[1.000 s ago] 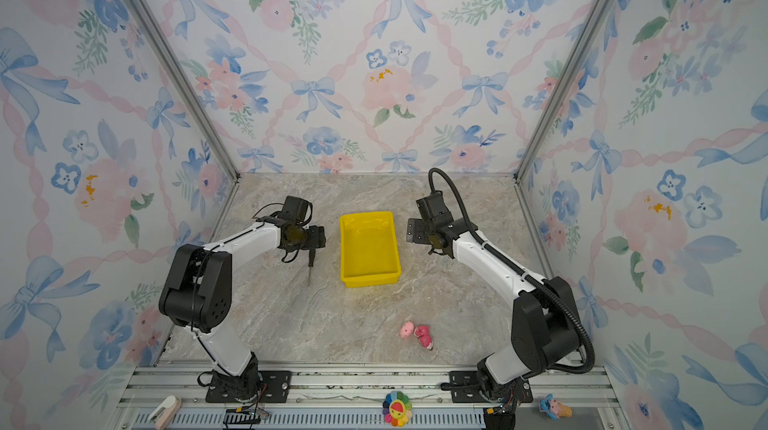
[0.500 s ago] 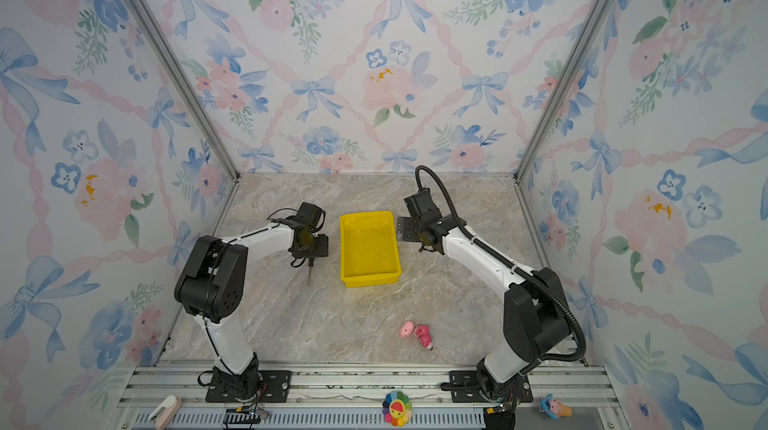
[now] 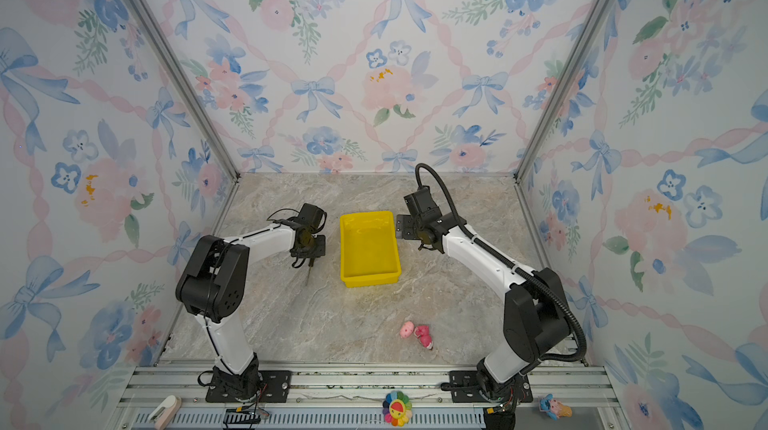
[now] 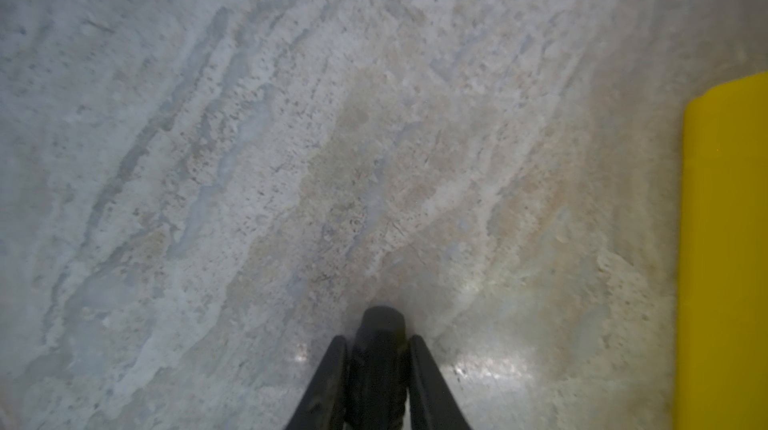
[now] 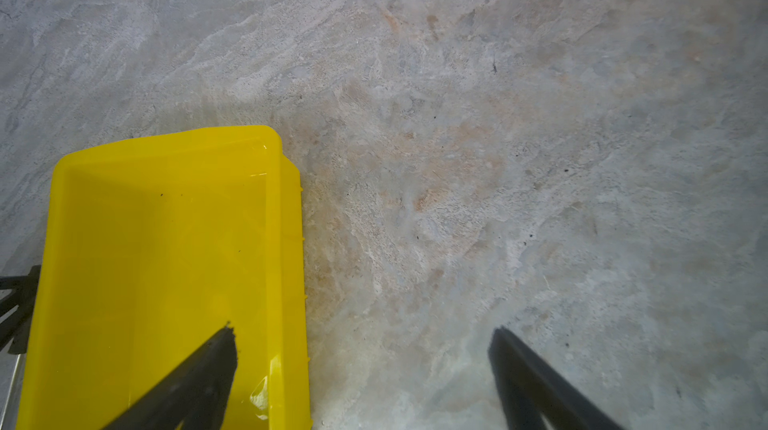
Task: Put the screwdriver in the bin
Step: 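Close the left gripper on the screwdriver handle and lift it, then carry the screwdriver with the left gripper over the yellow bin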
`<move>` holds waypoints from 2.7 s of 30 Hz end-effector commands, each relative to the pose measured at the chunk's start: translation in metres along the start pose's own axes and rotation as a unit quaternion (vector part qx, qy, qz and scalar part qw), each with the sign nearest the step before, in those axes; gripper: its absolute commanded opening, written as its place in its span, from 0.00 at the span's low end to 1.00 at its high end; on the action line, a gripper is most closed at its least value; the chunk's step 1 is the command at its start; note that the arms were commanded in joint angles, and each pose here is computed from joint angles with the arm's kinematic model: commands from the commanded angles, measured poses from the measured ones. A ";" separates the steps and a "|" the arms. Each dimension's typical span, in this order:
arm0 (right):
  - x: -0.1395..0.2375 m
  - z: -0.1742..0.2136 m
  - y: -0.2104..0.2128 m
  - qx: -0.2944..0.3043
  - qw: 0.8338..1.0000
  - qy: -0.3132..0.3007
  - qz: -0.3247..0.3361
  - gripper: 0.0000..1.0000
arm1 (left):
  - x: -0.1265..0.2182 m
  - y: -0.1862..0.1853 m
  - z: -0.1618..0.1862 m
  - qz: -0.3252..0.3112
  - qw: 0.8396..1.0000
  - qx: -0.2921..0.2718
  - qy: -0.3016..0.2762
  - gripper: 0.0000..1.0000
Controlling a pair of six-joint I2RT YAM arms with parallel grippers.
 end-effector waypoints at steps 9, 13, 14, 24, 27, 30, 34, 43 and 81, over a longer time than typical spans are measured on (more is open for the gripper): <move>0.010 -0.011 0.009 0.002 1.000 -0.014 -0.006 0.97 | -0.001 -0.004 0.018 -0.001 1.000 -0.010 0.027 0.06; 0.013 -0.013 0.010 -0.001 1.000 -0.018 -0.010 0.97 | 0.012 -0.004 0.009 0.007 1.000 -0.007 0.010 0.00; 0.014 -0.014 0.010 -0.002 1.000 -0.020 -0.011 0.97 | 0.017 -0.004 0.006 0.010 1.000 -0.007 0.004 0.00; 0.026 -0.021 0.009 -0.005 0.999 -0.035 -0.012 0.97 | 0.078 0.002 -0.032 0.021 0.998 0.003 -0.067 0.00; 0.030 -0.025 0.011 -0.005 0.999 -0.040 -0.014 0.97 | 0.098 0.004 -0.044 0.027 0.995 0.010 -0.092 0.00; 0.032 -0.030 0.013 -0.005 0.999 -0.046 -0.013 0.97 | 0.117 0.002 -0.058 0.046 0.992 0.021 -0.119 0.00; 0.034 -0.034 0.015 -0.006 0.998 -0.054 -0.018 0.97 | 0.138 -0.002 -0.073 0.082 0.985 0.043 -0.146 0.00; 0.033 -0.032 0.003 -0.020 0.998 -0.057 -0.005 0.97 | 0.156 -0.031 -0.096 0.132 0.975 0.054 -0.169 0.00; 0.023 -0.025 -0.023 -0.042 0.998 -0.049 0.029 0.97 | 0.028 -0.143 -0.080 0.085 0.994 0.053 -0.046 0.01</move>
Point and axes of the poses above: each gripper's point midway between its finger pads, its own x axis back along the fingers, its own y axis along the line the jaws close on, z = x × y, the point moved 6 cm from there along x, back along the fingers, and after that the axes turned 15 degrees about -x, right-handed, at the moved point
